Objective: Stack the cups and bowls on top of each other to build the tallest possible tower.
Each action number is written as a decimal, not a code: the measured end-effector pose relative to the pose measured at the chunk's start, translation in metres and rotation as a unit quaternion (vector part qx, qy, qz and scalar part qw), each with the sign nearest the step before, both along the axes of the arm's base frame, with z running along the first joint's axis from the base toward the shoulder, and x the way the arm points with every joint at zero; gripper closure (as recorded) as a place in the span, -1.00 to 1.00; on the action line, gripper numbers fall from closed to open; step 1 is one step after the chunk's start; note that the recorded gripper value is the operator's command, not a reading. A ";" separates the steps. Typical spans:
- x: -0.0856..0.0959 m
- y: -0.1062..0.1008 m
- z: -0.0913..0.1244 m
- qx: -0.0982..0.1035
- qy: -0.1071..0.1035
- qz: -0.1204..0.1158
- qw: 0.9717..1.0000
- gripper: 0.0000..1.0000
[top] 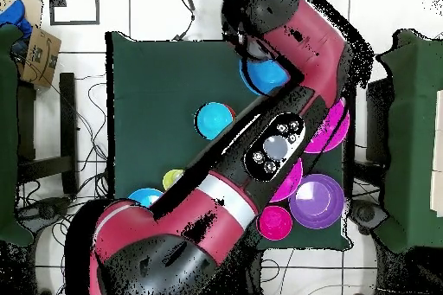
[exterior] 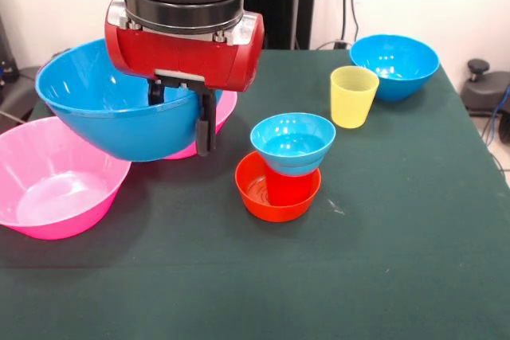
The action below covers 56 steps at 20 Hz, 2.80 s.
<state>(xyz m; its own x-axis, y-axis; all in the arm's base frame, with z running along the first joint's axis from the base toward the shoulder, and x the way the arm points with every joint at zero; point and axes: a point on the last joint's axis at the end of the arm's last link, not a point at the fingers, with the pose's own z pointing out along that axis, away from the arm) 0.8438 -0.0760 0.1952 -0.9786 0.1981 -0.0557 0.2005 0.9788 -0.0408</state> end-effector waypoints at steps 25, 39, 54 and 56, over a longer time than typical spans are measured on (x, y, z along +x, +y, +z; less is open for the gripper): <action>-0.003 0.047 0.069 -0.024 0.003 0.091 0.996 1.00; -0.018 0.124 0.075 0.001 -0.008 0.132 0.991 1.00; -0.025 0.115 0.047 -0.018 -0.018 0.127 0.992 1.00; -0.026 0.113 0.038 -0.020 -0.024 0.124 0.992 1.00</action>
<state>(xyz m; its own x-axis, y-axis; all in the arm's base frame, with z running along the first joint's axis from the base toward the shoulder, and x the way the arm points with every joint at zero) 0.8176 0.0372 0.2329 -0.9929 -0.0519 -0.1069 -0.0439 0.9961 -0.0759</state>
